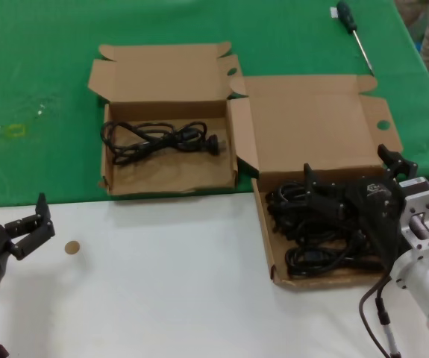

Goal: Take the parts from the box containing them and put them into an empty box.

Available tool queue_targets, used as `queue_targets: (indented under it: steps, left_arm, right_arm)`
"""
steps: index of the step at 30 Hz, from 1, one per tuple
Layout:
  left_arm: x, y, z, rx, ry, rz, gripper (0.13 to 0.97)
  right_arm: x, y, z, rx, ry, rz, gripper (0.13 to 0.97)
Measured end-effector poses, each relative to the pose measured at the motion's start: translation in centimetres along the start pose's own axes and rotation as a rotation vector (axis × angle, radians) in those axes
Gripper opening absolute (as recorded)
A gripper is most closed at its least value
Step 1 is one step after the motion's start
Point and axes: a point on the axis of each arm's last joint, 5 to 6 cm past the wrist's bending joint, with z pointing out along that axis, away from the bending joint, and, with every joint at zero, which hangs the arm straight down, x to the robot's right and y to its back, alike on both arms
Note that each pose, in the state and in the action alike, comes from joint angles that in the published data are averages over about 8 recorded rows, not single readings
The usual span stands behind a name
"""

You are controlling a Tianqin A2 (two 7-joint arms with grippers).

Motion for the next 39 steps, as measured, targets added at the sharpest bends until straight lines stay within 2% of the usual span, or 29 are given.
queue_targets:
  steps: [39]
  left_arm:
    - [0.00,0.00,0.00,0.000,0.000,0.000,0.966]
  right_arm:
    - [0.00,0.00,0.00,0.000,0.000,0.000,0.966]
